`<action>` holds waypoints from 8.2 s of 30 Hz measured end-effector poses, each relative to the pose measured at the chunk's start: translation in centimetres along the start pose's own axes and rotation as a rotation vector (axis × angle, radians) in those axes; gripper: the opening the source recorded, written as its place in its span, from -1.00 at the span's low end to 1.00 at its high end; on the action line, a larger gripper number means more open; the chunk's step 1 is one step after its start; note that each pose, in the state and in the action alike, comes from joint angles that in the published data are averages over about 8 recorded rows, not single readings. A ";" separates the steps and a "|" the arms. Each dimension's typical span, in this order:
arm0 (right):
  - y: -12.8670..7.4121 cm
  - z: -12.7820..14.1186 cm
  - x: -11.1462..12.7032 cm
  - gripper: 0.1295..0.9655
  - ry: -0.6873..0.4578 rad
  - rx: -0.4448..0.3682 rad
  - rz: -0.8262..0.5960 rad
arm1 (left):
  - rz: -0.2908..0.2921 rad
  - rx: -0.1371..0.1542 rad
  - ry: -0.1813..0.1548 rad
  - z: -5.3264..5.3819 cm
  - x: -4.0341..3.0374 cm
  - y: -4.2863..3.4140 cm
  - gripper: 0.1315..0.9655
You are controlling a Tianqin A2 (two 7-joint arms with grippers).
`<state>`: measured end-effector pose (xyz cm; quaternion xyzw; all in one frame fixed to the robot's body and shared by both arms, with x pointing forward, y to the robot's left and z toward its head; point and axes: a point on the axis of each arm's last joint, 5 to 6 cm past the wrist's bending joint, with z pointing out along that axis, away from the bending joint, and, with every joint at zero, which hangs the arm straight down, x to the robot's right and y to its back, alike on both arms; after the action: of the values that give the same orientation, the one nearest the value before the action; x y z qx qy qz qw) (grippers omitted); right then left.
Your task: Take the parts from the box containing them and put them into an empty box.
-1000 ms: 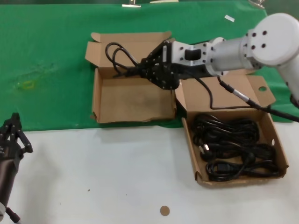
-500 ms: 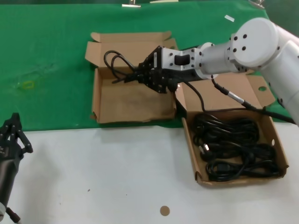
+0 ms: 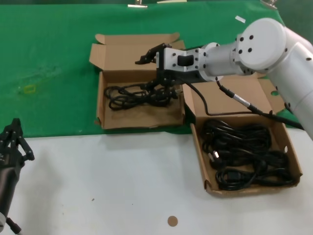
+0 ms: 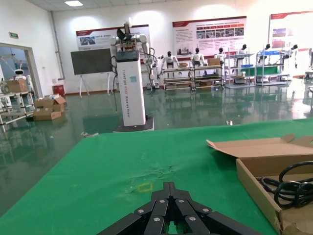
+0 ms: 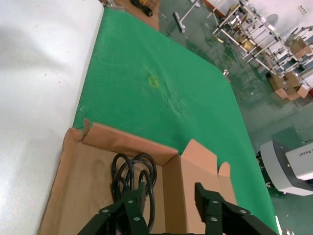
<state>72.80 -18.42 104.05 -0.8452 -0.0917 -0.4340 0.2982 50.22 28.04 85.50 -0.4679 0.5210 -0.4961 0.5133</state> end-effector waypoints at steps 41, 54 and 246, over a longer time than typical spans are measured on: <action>2.3 -0.5 -10.9 0.93 0.291 0.171 0.421 | 0.000 0.000 0.000 0.0 0.00 0.00 -0.10; 3.7 -2.5 -15.6 1.00 0.440 0.180 0.627 | 0.000 0.000 0.000 0.0 0.00 0.00 0.61; 6.4 -11.4 -26.2 1.00 0.822 0.048 1.068 | 0.000 0.000 0.000 0.0 0.00 0.00 1.00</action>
<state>51.79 -27.48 85.76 -0.5338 0.4502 -0.5111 0.5012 50.22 28.04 85.50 -0.4679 0.5210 -0.4961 0.5133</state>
